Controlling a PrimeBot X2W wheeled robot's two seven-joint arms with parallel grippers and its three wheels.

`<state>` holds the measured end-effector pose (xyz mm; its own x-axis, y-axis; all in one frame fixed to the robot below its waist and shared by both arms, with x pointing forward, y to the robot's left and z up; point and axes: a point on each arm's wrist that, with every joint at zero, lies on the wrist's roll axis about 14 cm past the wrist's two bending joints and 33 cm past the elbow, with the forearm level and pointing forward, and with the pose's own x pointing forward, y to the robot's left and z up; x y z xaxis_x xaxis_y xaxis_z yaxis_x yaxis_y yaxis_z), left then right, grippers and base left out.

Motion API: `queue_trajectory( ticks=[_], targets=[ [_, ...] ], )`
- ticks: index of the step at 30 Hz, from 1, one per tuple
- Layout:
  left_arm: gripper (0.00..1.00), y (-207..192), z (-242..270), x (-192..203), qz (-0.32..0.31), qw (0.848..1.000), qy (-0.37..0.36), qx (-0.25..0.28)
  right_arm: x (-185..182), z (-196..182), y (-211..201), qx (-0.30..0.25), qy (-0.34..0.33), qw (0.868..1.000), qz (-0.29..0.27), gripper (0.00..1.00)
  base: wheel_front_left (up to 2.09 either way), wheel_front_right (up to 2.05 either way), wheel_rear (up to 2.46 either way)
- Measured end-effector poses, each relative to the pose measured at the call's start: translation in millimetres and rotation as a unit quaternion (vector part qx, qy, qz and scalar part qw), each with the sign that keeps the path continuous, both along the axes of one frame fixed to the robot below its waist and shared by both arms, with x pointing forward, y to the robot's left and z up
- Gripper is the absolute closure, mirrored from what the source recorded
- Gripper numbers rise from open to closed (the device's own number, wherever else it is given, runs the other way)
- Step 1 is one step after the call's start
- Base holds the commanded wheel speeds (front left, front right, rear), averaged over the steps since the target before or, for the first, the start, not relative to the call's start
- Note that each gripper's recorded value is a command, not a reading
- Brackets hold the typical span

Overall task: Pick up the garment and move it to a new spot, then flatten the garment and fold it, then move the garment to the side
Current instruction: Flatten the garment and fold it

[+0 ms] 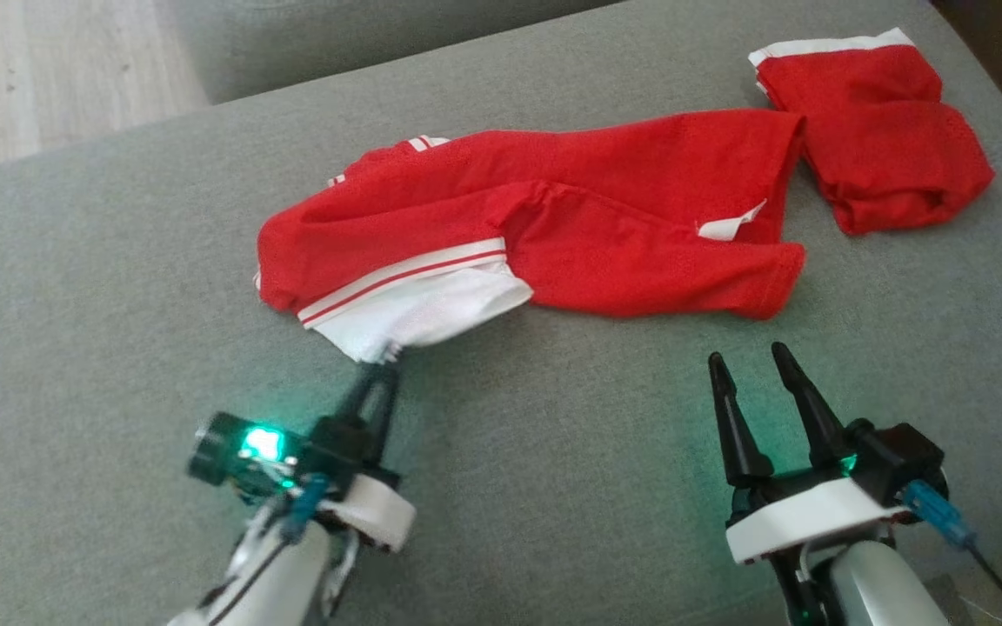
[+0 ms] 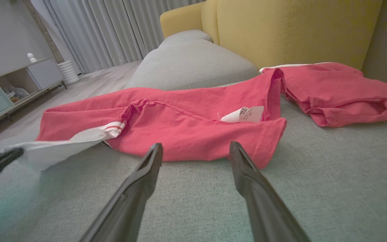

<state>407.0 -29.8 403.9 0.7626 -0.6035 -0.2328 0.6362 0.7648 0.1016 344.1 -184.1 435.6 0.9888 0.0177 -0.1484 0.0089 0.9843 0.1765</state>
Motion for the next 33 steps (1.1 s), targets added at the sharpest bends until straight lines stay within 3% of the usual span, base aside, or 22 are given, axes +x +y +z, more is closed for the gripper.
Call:
queue_trajectory(
  ticks=[5,15,33],
  targets=[
    [1.0,50.1,43.7,15.7,0.075,0.994,-0.078,-0.021,3.9,3.6,1.6,0.005,-0.007,1.0,0.002,0.0,0.0,0.0,0.0],
    [1.0,111.5,78.0,26.8,0.156,0.978,-0.138,-0.024,8.1,1.8,8.2,0.008,-0.006,1.0,0.013,0.0,0.0,0.0,0.0],
    [1.0,166.7,79.7,33.4,0.219,0.965,-0.147,-0.004,-6.6,-32.7,25.8,0.01,0.052,0.998,0.039,0.0,0.0,0.0,0.0]
  ],
)
